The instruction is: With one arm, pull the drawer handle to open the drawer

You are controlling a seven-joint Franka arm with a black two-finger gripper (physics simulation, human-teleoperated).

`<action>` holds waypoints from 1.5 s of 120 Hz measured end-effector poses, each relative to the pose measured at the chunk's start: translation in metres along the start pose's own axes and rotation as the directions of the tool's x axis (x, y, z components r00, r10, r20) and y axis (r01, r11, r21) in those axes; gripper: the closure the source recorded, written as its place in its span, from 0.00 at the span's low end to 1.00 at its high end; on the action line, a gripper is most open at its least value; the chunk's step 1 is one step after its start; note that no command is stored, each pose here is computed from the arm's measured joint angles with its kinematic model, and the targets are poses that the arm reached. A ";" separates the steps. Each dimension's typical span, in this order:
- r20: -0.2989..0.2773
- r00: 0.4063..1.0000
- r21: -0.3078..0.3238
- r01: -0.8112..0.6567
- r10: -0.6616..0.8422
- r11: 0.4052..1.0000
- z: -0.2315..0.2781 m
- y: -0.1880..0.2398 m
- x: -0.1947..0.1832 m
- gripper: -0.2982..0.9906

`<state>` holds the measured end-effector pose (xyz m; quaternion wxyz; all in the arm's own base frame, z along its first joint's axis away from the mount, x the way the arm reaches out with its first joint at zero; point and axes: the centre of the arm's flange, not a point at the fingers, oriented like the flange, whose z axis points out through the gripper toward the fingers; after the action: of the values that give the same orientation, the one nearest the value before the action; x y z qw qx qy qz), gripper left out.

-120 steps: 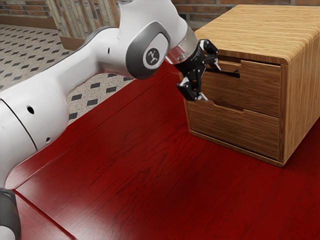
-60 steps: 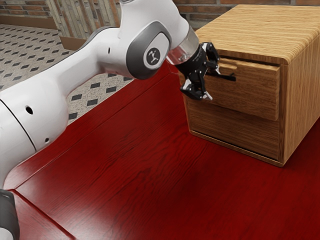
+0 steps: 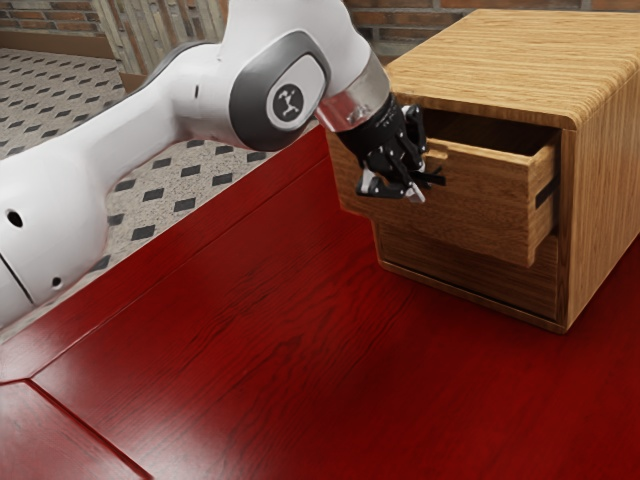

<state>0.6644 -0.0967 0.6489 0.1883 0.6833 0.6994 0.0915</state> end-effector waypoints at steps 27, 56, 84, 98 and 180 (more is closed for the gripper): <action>-0.020 1.000 0.034 0.016 -0.015 0.999 -0.018 -0.029 0.006 0.83; -0.022 0.999 0.039 0.032 -0.031 0.999 -0.040 -0.053 0.011 0.84; -0.023 0.999 0.056 0.035 -0.034 0.998 -0.048 -0.076 0.011 0.83; -0.021 0.999 0.059 0.035 -0.034 0.998 -0.058 -0.090 0.012 0.83; -0.040 0.996 0.038 0.076 -0.074 0.996 -0.097 -0.142 0.036 0.83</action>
<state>0.4962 -0.0557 0.6779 0.1645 0.6583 0.7298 0.0837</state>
